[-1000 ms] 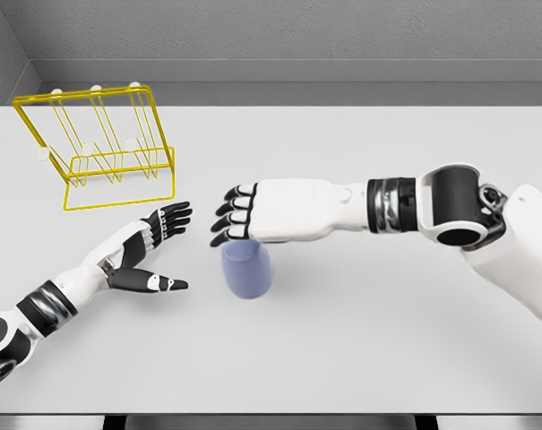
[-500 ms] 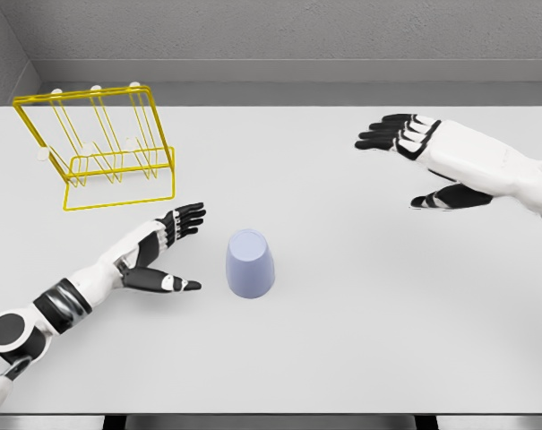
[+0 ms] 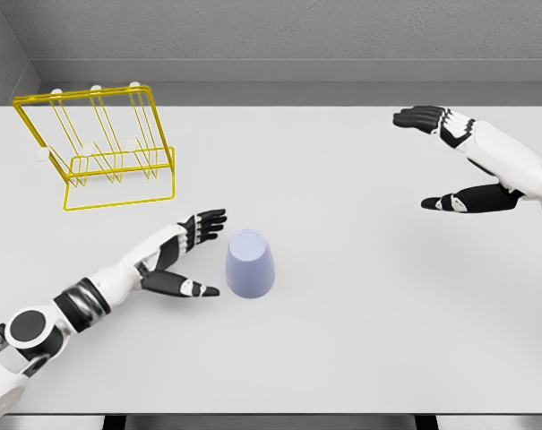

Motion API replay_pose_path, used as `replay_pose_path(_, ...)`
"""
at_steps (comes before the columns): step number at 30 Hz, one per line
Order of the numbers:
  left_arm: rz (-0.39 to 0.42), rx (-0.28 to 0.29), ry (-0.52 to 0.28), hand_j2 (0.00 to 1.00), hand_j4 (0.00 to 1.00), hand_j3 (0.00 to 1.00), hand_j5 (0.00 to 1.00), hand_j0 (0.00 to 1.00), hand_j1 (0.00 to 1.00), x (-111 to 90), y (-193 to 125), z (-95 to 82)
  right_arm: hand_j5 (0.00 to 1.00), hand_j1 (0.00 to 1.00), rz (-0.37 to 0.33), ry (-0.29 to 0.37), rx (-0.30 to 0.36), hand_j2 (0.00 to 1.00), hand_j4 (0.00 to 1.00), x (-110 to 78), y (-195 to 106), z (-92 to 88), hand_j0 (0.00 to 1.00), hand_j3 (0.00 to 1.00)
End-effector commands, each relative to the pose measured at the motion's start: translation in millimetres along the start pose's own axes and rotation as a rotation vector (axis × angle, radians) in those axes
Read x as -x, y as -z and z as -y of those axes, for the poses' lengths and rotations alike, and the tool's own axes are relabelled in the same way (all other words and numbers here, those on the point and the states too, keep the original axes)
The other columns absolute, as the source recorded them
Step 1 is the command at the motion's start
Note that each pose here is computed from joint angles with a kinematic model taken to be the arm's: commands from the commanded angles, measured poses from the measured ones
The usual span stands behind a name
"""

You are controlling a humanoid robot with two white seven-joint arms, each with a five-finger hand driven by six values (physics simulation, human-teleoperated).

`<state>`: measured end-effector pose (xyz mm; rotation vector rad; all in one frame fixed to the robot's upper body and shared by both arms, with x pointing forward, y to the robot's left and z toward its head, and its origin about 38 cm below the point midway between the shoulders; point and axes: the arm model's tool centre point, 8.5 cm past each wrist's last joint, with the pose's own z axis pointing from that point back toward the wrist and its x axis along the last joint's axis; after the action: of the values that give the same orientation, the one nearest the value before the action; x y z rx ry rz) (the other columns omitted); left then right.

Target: Place the cup on the cup holder with both arms

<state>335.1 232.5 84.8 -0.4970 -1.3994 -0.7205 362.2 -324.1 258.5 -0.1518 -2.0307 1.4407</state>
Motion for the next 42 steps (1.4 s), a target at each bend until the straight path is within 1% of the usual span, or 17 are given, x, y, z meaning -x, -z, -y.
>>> replay_pose_path(1,-0.005,0.008,0.0,1.0,1.0,1.0,1.0,1.0,1.0,1.2,1.7,3.9,1.0,1.0,-0.003,0.013,0.013,1.0,1.0,1.7,-0.6,0.0,1.0,1.0)
replay_pose_path(9,0.016,0.029,0.003,1.0,1.0,1.0,1.0,1.0,1.0,-2.3,12.6,14.5,1.0,1.0,-0.003,0.013,0.013,1.0,1.0,1.7,-0.6,0.0,1.0,1.0)
replay_pose_path(21,0.038,0.062,0.007,1.0,1.0,1.0,1.0,1.0,1.0,-8.2,25.9,23.5,1.0,1.0,-0.003,0.015,0.012,1.0,1.0,2.1,-0.6,-0.6,1.0,1.0)
replay_pose_path(24,0.016,0.067,-0.001,1.0,1.0,1.0,1.0,1.0,1.0,-9.0,32.8,26.2,1.0,1.0,-0.003,0.015,0.012,1.0,1.0,2.1,-0.6,-0.6,1.0,1.0)
replay_pose_path(28,0.024,0.076,-0.013,1.0,1.0,1.0,1.0,1.0,1.0,-10.1,38.0,31.8,1.0,1.0,-0.003,0.015,0.012,1.0,1.0,2.1,-0.6,-0.6,1.0,1.0)
replay_pose_path(39,0.017,0.075,-0.024,1.0,1.0,1.0,1.0,1.0,1.0,-6.5,40.6,33.8,1.0,1.0,-0.005,0.014,0.013,1.0,1.0,2.6,-1.1,-0.2,1.0,1.0)
replay_pose_path(41,-0.023,0.075,-0.029,1.0,1.0,1.0,1.0,1.0,1.0,-2.3,40.6,33.9,1.0,1.0,-0.004,0.014,0.013,1.0,1.0,2.2,-0.8,-0.1,1.0,1.0)
replay_pose_path(42,-0.022,0.076,-0.03,1.0,1.0,1.0,1.0,1.0,1.0,-2.7,41.0,34.6,1.0,1.0,-0.005,0.015,0.012,1.0,1.0,2.6,-0.8,-0.7,1.0,1.0)
